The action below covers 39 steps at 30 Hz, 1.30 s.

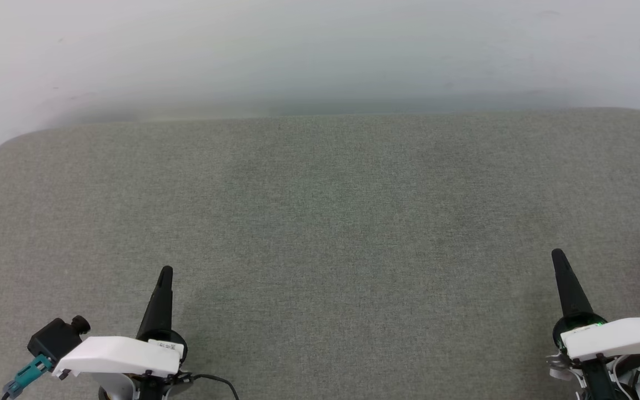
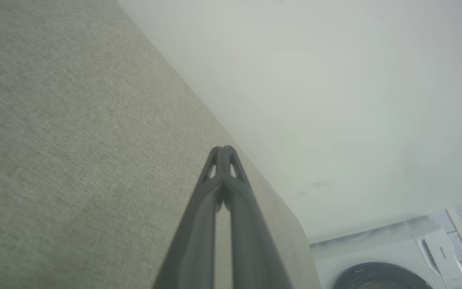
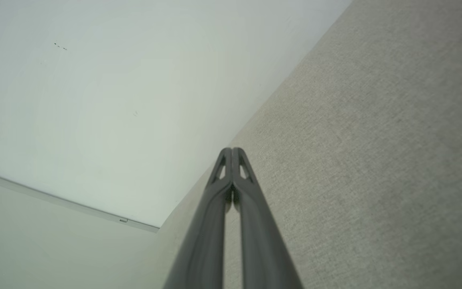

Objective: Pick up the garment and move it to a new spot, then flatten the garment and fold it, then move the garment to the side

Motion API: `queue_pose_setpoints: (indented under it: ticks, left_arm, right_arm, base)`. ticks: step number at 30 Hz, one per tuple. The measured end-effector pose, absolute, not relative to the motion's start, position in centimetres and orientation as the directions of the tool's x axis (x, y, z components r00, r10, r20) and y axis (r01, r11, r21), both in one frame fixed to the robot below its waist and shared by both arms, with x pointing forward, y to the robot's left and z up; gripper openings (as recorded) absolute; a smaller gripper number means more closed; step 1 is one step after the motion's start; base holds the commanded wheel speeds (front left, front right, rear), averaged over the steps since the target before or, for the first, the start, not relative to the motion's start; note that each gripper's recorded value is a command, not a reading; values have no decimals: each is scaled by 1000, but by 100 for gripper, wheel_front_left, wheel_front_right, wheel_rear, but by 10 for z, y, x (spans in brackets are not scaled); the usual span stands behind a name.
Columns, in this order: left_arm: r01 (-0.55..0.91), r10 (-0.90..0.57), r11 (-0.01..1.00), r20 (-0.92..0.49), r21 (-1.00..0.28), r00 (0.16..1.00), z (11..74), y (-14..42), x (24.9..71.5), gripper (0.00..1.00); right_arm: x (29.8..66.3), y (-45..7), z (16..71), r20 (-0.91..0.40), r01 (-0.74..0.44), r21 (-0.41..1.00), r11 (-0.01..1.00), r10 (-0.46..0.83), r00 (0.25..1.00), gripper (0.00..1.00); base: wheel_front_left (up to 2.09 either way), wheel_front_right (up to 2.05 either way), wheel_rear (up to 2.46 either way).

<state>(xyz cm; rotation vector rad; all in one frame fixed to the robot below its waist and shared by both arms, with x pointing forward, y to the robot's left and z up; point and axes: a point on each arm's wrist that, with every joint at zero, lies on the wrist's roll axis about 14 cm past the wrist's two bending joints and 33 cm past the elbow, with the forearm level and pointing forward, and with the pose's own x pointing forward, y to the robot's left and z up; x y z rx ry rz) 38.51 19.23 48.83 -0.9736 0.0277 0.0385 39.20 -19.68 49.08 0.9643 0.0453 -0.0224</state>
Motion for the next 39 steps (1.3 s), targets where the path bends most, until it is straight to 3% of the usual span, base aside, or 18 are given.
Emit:
queue_pose_setpoints:
  ticks: [39]
  left_arm:
    - [-44, 11, 228, -42, -973, 999, 495, 198, 387, 0]
  right_arm:
    - [388, -200, 494, -47, 46, 972, 232, -2, 999, 0]
  base:
    - [0, 0, 0]
